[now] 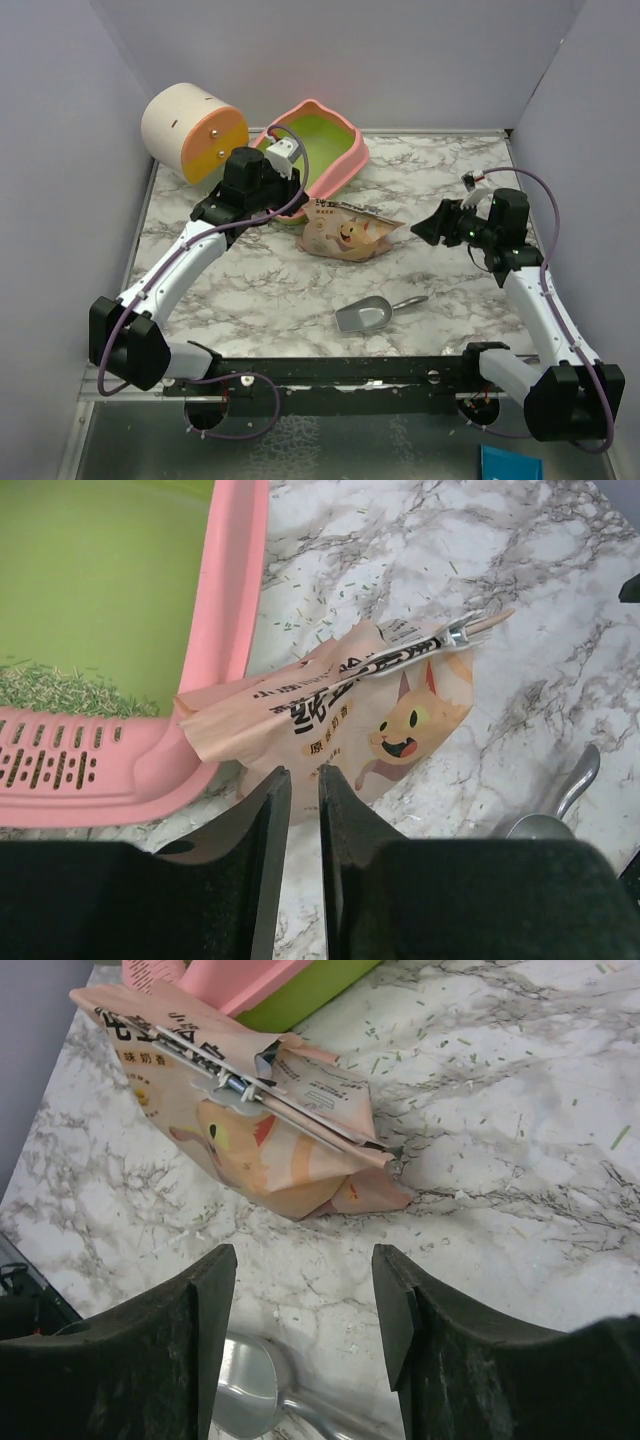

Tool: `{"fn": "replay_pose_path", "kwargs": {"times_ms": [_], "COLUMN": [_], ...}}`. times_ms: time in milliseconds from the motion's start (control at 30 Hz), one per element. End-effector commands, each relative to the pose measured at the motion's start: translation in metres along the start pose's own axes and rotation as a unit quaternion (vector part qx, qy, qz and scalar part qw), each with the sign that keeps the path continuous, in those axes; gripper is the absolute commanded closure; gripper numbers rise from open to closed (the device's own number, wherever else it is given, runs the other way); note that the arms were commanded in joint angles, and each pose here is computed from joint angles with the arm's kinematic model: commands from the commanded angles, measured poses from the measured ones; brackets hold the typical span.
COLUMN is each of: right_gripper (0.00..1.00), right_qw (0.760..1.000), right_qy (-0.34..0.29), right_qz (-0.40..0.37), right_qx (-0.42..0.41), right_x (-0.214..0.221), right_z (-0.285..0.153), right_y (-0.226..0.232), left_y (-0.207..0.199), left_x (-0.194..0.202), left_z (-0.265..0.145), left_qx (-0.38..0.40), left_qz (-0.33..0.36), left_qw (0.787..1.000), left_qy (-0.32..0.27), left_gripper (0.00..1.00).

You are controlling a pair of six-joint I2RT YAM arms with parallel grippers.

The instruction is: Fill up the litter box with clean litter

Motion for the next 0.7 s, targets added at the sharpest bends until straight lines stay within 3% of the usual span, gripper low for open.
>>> {"fn": "replay_pose_path", "kwargs": {"times_ms": [0,67,200,300,400,500,667], "right_gripper": [0.42,0.42,0.44,0.49,0.57,0.58,0.58], "right_qw": [0.998,0.998,0.995,0.990,0.986,0.983,0.983], "right_qy": [-0.010,-0.020,-0.032,-0.033,-0.034,-0.029,-0.018], "right_qz": [-0.030,-0.032,-0.042,-0.053,-0.060,-0.063,-0.063], "right_qx": [-0.052,-0.056,-0.087,-0.126,-0.153,-0.170,-0.173], "right_x": [-0.012,-0.016,-0.020,-0.023,-0.024,-0.026,-0.027], "right_z": [-0.004,-0.007,-0.007,-0.008,-0.007,-0.005,0.000], "right_y": [0.018,0.022,0.030,0.040,0.045,0.048,0.047], "left_y": [-0.013,-0.006,0.002,-0.011,-0.031,-0.030,-0.024], "left_x": [-0.009,-0.005,0.013,0.023,0.029,0.021,0.010], "left_z": [-0.013,-0.013,-0.012,-0.008,-0.006,-0.002,0.007], "left_qx": [0.023,-0.020,-0.051,0.019,0.110,0.127,0.168], "left_qz": [0.077,0.127,0.278,0.348,0.414,0.438,0.430], "left_qw": [0.996,0.992,0.957,0.934,0.903,0.889,0.886], "left_qy": [-0.024,-0.007,0.062,0.073,0.050,0.038,0.044], "left_gripper": [0.72,0.67,0.72,0.72,0.64,0.58,0.53]}}
Point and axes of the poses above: each gripper's point midway between its finger pads, its own z axis out along the fingers, its own y axis along the line the jaws close on, x = y × z, the point moved 3 cm from there along -z, back along the fingers, and after that the axes turned 8 degrees about -z, right-handed, at the moved point
